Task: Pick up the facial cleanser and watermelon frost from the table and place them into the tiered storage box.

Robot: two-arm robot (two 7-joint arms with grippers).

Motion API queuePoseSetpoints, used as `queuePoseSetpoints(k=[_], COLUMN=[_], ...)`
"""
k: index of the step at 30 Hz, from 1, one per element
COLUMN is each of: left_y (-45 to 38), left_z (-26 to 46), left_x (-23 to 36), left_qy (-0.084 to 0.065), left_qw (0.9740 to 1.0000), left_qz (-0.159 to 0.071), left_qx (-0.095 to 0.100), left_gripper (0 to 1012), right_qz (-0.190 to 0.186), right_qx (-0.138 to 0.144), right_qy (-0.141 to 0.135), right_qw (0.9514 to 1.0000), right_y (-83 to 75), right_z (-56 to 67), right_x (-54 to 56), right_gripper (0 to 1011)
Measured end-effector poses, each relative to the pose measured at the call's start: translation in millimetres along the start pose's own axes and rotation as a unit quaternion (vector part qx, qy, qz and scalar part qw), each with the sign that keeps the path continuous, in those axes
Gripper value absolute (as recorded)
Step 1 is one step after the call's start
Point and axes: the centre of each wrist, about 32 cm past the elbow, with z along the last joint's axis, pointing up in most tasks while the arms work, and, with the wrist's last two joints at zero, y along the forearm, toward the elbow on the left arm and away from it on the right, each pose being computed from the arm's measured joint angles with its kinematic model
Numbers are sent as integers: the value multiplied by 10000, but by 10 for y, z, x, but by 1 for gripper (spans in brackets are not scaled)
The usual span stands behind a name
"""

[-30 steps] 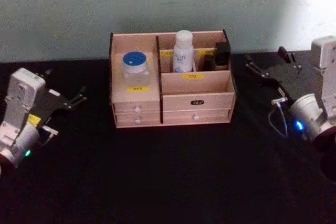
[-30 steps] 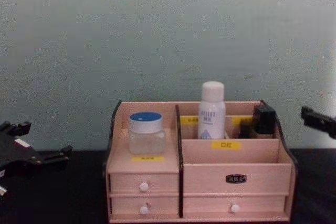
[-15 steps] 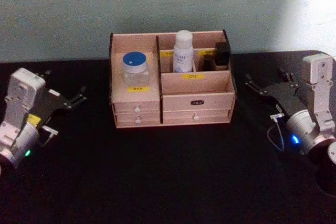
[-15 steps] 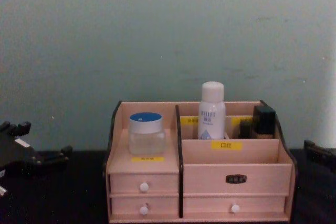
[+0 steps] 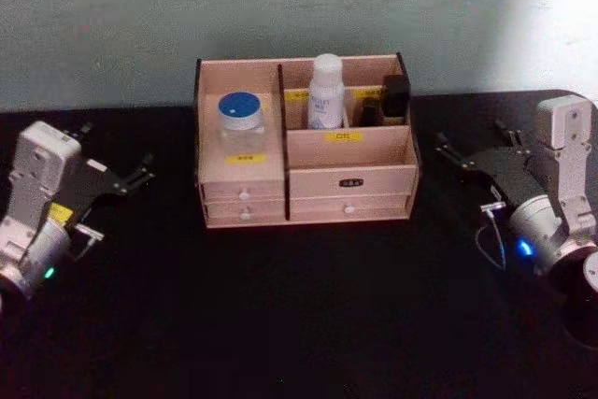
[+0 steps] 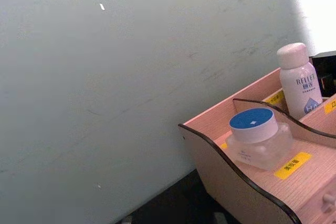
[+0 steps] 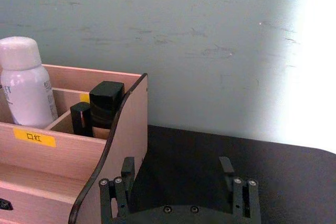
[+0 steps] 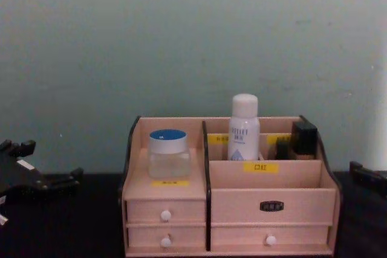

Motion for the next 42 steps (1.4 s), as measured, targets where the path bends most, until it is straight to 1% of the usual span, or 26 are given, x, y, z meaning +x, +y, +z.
queuePoseSetpoints(k=[42], left_y=[0], left_z=[0], left_x=[0], left_qy=[0], left_qw=[10000], left_qz=[0], left_qx=[0], left_gripper=[1001], right_qz=[5], right_qx=[15], right_qy=[6], right_qw=[10000], right_y=[0], right_z=[5], right_x=[0], right_gripper=[1000])
